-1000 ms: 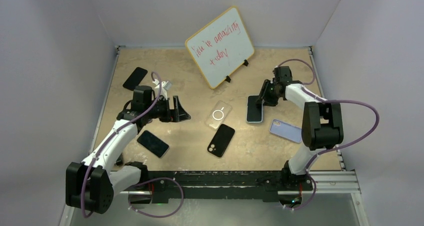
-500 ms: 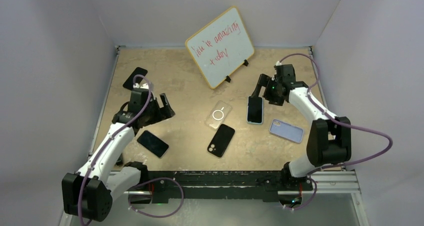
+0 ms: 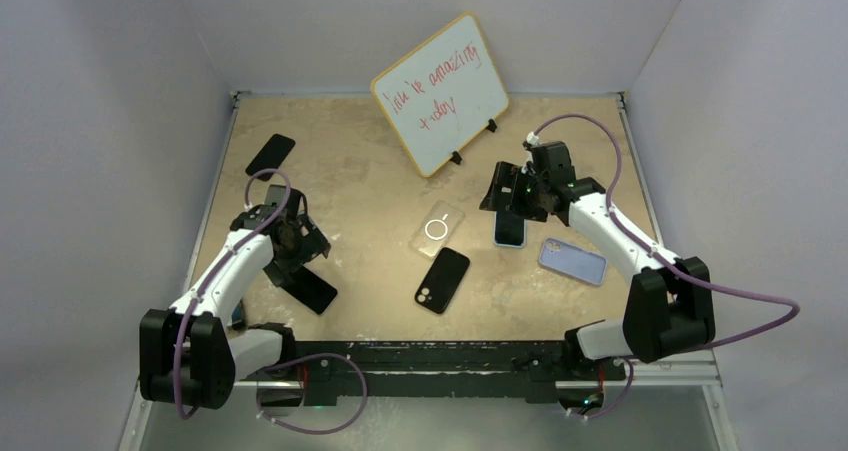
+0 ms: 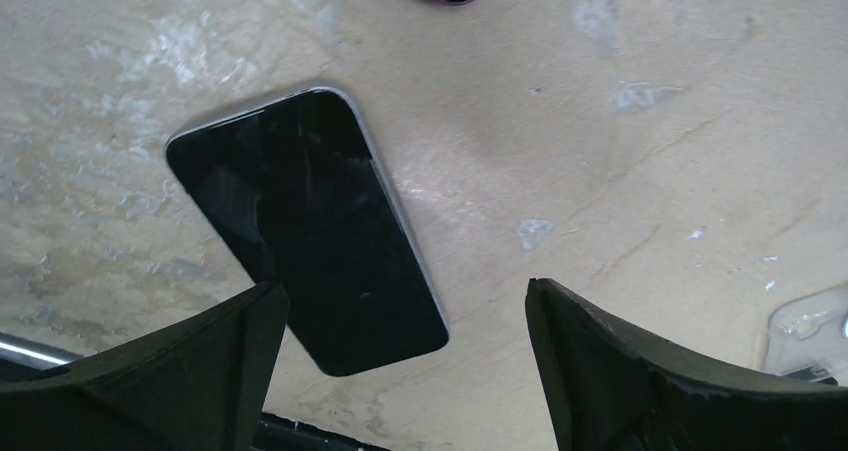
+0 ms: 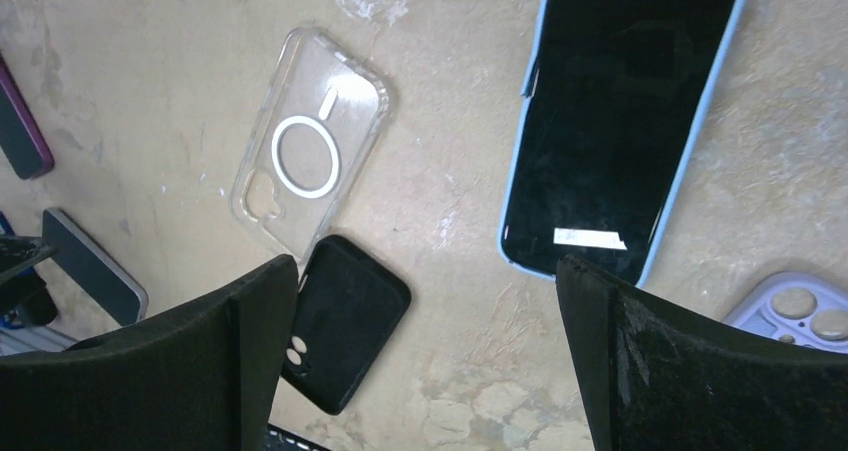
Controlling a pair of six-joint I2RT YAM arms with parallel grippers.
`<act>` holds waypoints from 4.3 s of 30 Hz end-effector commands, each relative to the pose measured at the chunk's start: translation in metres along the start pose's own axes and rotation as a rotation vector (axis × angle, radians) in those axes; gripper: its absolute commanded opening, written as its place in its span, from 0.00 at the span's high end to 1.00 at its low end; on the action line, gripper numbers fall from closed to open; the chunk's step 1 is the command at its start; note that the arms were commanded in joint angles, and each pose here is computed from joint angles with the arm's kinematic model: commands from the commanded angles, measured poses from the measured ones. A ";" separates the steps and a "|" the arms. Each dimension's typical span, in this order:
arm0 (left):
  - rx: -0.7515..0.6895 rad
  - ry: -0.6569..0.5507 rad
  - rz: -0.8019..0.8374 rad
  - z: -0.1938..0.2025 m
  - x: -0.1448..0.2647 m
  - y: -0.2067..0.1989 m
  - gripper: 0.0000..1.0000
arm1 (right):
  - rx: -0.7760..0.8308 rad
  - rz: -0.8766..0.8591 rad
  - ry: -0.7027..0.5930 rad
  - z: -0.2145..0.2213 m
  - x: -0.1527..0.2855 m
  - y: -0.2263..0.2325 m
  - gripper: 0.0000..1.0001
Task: Put the phone into the phone case
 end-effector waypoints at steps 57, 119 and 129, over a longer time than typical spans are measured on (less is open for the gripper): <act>0.084 0.127 0.387 0.045 -0.024 -0.036 0.54 | 0.201 -0.536 0.250 0.173 -0.020 0.150 0.21; -0.161 -0.085 0.752 0.010 0.023 -0.100 0.34 | 0.034 -0.269 0.045 0.149 0.013 0.102 1.00; -0.181 -0.102 0.680 0.030 0.005 -0.172 0.48 | -0.031 -0.232 -0.174 0.127 0.055 0.065 1.00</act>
Point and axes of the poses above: each gripper's point midway between its finger pads, its own x axis back along the fingers, its own y axis along the line the jaws close on, z = x × y, the point moved 5 cm from there along x, back along the fingers, and after that the axes turned 9 degrees about -x, right-handed, at the moved point
